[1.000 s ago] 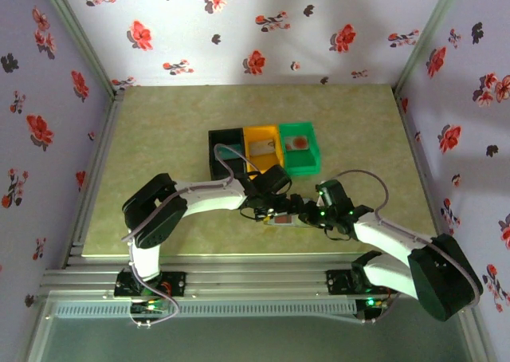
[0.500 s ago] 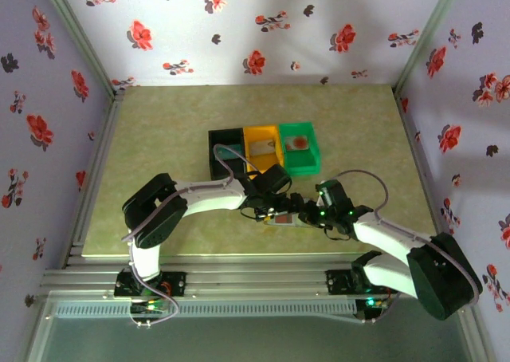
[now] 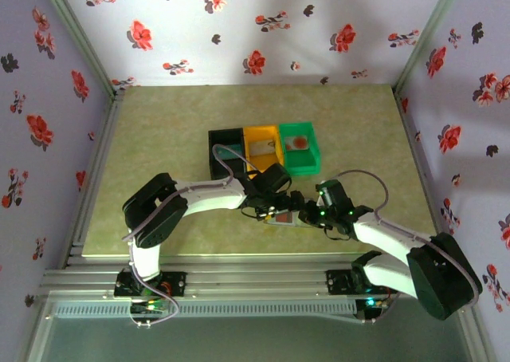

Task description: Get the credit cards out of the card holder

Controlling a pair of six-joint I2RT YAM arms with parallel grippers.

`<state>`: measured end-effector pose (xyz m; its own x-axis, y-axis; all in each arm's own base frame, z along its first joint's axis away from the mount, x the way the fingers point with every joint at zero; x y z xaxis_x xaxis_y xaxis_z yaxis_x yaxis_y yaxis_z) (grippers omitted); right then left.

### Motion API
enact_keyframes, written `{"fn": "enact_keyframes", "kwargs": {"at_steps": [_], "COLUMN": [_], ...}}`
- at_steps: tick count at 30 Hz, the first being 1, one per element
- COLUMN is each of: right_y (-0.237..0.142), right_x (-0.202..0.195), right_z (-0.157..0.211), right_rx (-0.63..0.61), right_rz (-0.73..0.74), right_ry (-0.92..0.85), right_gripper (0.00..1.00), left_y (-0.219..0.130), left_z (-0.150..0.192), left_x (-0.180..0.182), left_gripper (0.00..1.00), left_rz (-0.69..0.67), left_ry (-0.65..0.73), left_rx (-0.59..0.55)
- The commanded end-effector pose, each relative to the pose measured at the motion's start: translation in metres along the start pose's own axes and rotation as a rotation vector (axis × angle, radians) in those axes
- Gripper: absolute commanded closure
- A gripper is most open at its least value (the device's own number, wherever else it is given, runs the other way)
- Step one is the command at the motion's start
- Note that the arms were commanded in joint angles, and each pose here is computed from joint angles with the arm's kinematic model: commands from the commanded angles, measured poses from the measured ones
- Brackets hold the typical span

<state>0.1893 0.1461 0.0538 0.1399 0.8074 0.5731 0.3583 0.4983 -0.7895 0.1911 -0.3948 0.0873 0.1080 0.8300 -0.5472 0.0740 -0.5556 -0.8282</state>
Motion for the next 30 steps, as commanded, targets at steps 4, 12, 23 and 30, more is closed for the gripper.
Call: {"fn": "enact_keyframes", "kwargs": {"at_steps": [4, 12, 23, 30], "right_y": [0.006, 0.005, 0.004, 0.004], "right_x": [-0.013, -0.013, -0.013, -0.013], "right_z": [0.013, 0.013, 0.013, 0.014], "right_rx": [0.05, 0.049, 0.047, 0.049], "right_rz": [0.041, 0.04, 0.04, 0.039], "right_ry": [0.019, 0.019, 0.019, 0.02], "right_gripper": [0.79, 0.81, 0.82, 0.82], "left_y": [-0.011, -0.019, -0.027, -0.034], "left_z": [-0.004, -0.004, -0.005, -0.006], "left_x": [-0.058, -0.061, -0.062, -0.069], "left_gripper": [0.0, 0.07, 0.17, 0.23], "left_rz": [0.241, 0.254, 0.253, 0.28], "left_ry": [0.067, 0.079, 0.083, 0.088], "left_rx": [-0.026, -0.043, -0.064, -0.082]}}
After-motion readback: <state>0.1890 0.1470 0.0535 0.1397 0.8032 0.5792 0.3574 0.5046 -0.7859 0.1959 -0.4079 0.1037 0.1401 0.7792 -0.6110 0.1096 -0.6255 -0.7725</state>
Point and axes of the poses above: each hand's point on the last joint's axis, 136 mm out from that joint toward the fingers, its own y axis out along the fingers, its own x axis along the line the jaws close on, z = x × y, the point moved 4 cm from there along -y, back along the fingers, and after that the axes turned 5 degrees about y, right-handed, at the moved point
